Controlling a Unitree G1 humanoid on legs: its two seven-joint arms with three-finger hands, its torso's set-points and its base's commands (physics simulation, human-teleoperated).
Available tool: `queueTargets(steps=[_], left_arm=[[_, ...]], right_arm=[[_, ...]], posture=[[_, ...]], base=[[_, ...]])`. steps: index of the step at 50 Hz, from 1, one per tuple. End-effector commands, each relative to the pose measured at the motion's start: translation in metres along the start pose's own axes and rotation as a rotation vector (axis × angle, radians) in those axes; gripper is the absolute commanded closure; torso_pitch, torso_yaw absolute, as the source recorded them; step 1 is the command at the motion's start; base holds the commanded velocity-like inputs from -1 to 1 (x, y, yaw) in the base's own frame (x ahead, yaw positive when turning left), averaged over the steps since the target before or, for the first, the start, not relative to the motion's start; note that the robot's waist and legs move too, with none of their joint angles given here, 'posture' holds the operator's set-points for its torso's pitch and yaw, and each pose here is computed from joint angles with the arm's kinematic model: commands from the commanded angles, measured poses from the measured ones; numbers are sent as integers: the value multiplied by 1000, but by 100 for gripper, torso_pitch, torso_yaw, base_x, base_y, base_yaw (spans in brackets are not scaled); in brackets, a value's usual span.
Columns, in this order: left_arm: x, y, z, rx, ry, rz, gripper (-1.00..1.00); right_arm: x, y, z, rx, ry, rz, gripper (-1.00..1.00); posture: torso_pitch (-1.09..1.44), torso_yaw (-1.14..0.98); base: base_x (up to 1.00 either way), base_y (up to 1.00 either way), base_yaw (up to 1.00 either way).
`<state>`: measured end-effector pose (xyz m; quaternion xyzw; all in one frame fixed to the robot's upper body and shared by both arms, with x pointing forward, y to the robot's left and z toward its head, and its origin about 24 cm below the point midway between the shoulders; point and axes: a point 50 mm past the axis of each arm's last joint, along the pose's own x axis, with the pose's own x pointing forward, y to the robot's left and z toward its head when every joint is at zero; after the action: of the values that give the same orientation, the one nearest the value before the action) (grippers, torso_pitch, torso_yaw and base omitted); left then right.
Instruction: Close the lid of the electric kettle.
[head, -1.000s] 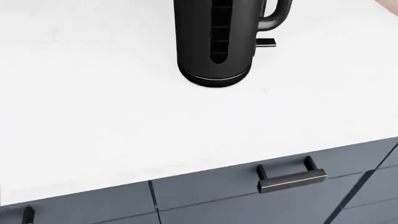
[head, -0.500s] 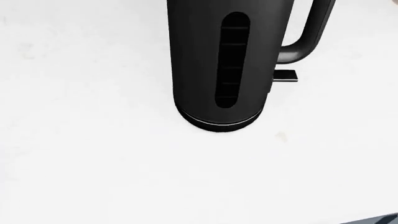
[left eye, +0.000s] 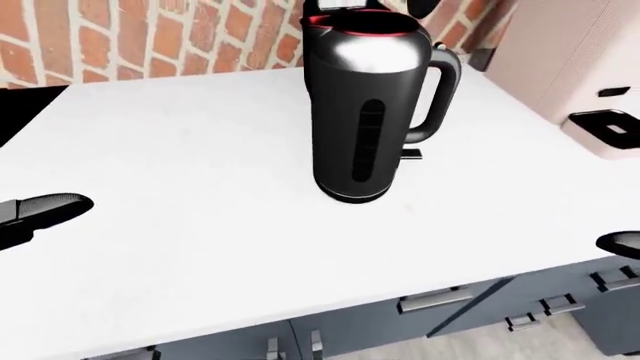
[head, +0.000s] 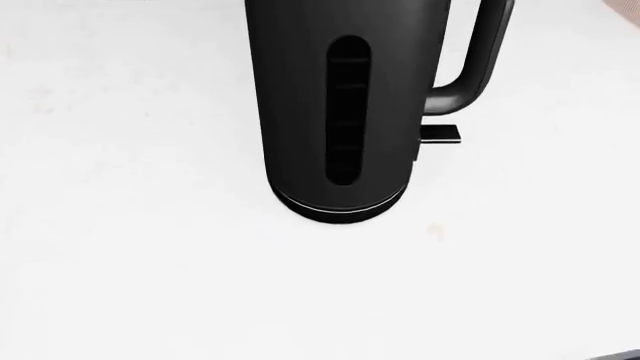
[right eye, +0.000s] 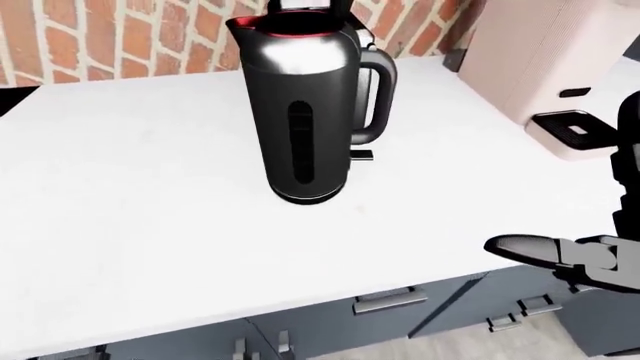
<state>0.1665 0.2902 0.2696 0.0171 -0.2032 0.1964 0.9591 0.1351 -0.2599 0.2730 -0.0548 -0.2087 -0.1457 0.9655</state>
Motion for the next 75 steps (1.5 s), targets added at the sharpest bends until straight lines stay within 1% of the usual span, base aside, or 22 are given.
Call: queueTargets(steps=[1,5,9,10,11,12,13,15,16,17,18,46,56,67,69,72,73,75], left_arm=[[0,-1,8,18,-63,-1,-100],[0,2,11,20,-62,11,-100],[0,1,8,29,-63,5,-100],[0,1,8,20,-62,4,-100],[0,1,7,34,-62,4,-100],[0,2,6,27,-58,4,-100],[0,2,7,37,-61,5,-100],[0,1,6,37,-60,3,-100],[0,2,5,48,-59,4,-100],[0,2,5,41,-58,5,-100],[0,2,5,48,-59,6,-100],[-2,1,11,52,-57,3,-100],[1,1,2,54,-57,4,-100],[1,0,3,56,-57,4,-100],[1,0,4,49,-60,4,-100],[0,1,4,54,-62,3,-100],[0,0,4,44,-60,-1,-100],[0,2,4,45,-63,5,-100]], right_arm=[[0,0,9,-11,-56,-5,-100],[0,0,8,-10,-57,-6,-100],[0,0,8,-9,-58,-6,-100],[0,0,8,-11,-58,-6,-100],[0,0,8,-11,-58,-7,-100],[0,0,7,-11,-57,-8,-100],[0,0,8,-12,-58,-6,-100],[0,0,8,-13,-57,-5,-100],[0,0,8,-12,-58,-4,-100],[0,0,7,-12,-58,-5,-100],[0,0,8,-12,-58,-5,-100],[1,2,5,-10,-57,2,-100],[1,3,6,-11,-56,3,-100],[1,2,7,-10,-59,2,-100],[1,2,7,-11,-59,1,-100],[1,2,7,-12,-59,1,-100],[1,2,8,-12,-59,1,-100],[1,2,7,-13,-59,2,-100]], posture=[[0,0],[0,0],[0,0],[0,0],[0,0],[0,0],[0,0],[0,0],[0,0],[-1,0],[-1,0],[-22,0],[-29,0],[-38,0],[-39,0],[-41,0],[-41,0],[-41,0]], base=[[0,0,0],[0,0,0],[0,0,0],[0,0,0],[0,0,0],[0,0,0],[0,0,0],[0,0,0],[0,0,0],[0,0,0],[0,0,0],[0,0,0],[0,0,0],[0,0,0],[0,0,0],[0,0,0],[0,0,0],[0,0,0]])
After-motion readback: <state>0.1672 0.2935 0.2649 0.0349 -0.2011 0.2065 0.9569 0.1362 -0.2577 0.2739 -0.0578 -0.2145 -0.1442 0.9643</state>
